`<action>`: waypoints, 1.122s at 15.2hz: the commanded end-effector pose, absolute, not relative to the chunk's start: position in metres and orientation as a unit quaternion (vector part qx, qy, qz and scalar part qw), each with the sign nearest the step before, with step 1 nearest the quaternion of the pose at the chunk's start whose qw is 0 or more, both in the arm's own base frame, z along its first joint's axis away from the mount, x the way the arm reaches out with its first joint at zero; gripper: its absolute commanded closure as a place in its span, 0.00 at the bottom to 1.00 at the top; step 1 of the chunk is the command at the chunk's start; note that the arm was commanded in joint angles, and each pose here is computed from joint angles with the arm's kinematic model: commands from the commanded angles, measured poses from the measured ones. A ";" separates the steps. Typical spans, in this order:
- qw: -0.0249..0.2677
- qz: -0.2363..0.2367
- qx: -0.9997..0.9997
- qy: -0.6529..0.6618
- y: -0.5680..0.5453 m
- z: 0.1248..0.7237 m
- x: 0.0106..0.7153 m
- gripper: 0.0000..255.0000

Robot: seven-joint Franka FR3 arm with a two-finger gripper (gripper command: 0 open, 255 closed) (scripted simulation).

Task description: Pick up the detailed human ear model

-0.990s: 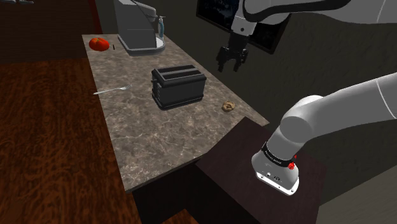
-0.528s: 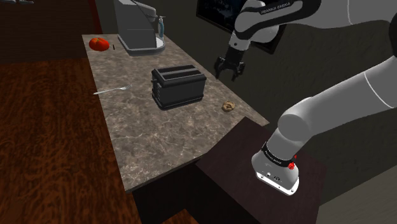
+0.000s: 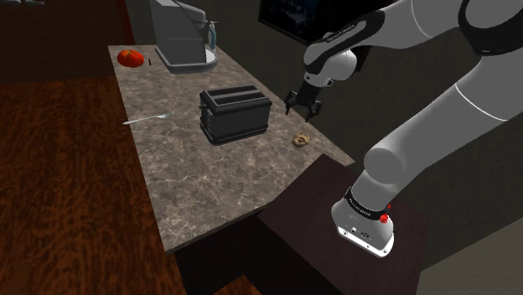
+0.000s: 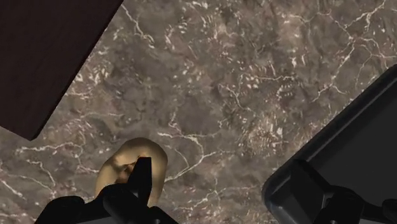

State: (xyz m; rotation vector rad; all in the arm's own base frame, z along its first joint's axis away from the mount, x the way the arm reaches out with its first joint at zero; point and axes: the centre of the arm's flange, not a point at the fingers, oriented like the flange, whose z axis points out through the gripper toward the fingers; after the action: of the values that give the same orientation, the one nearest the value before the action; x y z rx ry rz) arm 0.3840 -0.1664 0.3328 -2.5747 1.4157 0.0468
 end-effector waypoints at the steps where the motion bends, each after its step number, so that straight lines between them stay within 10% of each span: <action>1: 0.106 0.016 -0.848 0.519 -0.178 0.310 0.382 0.00; 17: 0.130 0.021 -0.720 0.681 -0.235 0.169 0.351 0.00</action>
State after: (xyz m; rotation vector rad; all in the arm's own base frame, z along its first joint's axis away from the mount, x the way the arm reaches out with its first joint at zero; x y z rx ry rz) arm 0.3514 -0.2342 0.1760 -2.0938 1.9788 0.0604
